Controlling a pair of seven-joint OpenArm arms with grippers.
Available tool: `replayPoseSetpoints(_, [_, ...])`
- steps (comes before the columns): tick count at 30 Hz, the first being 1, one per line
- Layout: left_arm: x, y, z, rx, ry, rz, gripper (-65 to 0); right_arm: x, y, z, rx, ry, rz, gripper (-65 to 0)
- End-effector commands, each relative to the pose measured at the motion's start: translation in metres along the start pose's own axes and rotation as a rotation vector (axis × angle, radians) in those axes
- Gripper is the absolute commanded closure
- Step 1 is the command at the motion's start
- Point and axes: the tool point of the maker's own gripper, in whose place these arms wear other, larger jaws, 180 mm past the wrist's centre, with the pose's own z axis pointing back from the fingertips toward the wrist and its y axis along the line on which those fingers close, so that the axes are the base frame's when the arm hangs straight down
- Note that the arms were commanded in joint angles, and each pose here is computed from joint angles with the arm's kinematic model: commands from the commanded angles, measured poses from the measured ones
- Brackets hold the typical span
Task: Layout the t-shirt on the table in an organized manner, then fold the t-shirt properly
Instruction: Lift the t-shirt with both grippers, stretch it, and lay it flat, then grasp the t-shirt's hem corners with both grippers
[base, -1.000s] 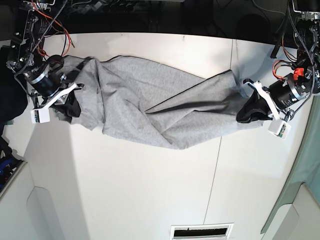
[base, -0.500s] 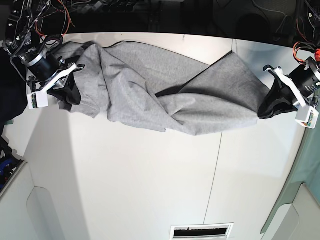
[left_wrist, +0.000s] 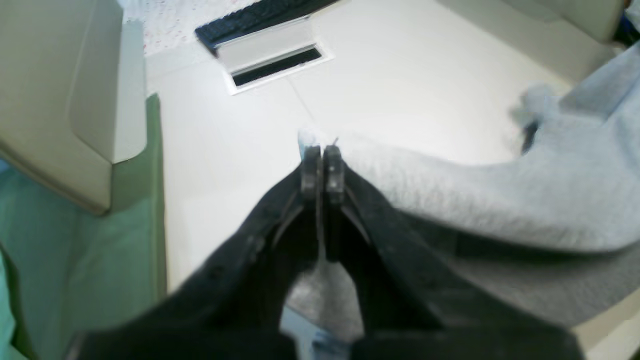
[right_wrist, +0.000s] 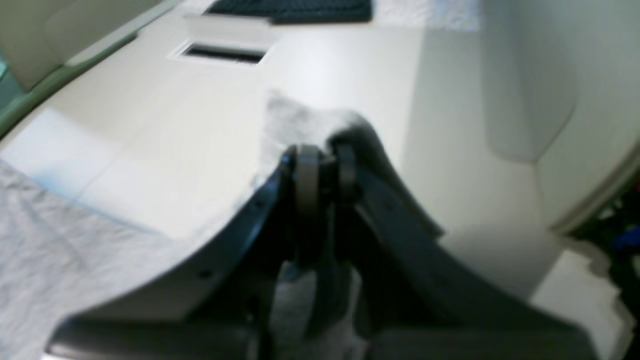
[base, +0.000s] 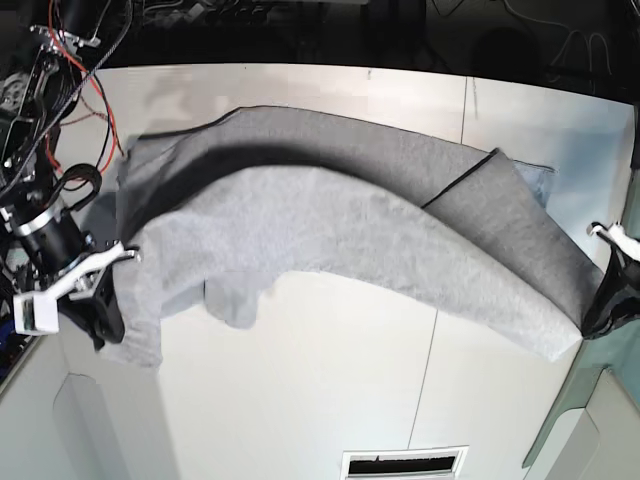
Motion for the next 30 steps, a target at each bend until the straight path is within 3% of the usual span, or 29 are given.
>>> replayPoseSetpoints(1, [0.019, 0.009, -0.009, -0.002, -0.06, -0.009, 0.0, 0.024, -0.009, -0.011, -0.016, -0.065, 0.001, 0.0])
replayPoseSetpoints(5, [-0.029, 0.027, -0.068, -0.011, 0.044, 0.055, 0.0, 0.015, -0.036, -0.057, -0.064, 0.0, -0.029, 0.0])
replayPoseSetpoints(6, [-0.05, 0.029, -0.081, -0.018, 0.096, 0.088, 0.0, 0.006, -0.043, -0.068, -0.077, 0.029, -0.043, -5.6])
replayPoseSetpoints(8, [-0.09, 0.03, -0.1, -0.031, 0.19, 0.175, -1.6, -0.02, -0.053, -0.084, -0.095, 0.108, -0.113, -25.5])
replayPoseSetpoints(10, [-0.124, 0.03, -0.109, -0.032, 0.277, 0.25, -14.3, -0.052, -0.056, -0.09, -0.098, 0.199, -0.169, -39.9])
replayPoseSetpoints(11, [-0.137, 0.031, -0.109, -0.027, 0.316, 0.275, -19.9, -0.069, -0.054, -0.089, -0.091, 0.248, -0.195, -41.8])
replayPoseSetpoints(14, [-0.143, 0.036, -0.105, -0.026, 0.355, 0.328, -22.9, -0.103, -0.043, -0.078, -0.063, 0.345, -0.269, -41.7])
replayPoseSetpoints(17, [-0.126, 0.037, -0.1, -0.053, 0.318, 0.373, -22.8, -0.115, -0.026, -0.06, 0.006, 0.326, -0.332, -41.6])
replayPoseSetpoints(25, [-0.116, 0.026, -0.085, -0.106, 0.361, 0.304, -22.7, -0.123, 0.033, -0.003, 0.117, 0.267, -0.414, -41.5])
replayPoseSetpoints(27, [-0.113, 0.019, -0.085, -0.124, 0.343, 0.313, -18.3, -0.119, 0.047, 0.002, 0.135, 0.246, -0.43, -41.5])
replayPoseSetpoints(30, [-0.111, 0.003, -0.084, -0.158, 0.328, 0.303, -5.1, -0.124, 0.065, 0.004, 0.159, 0.252, -0.448, -41.5])
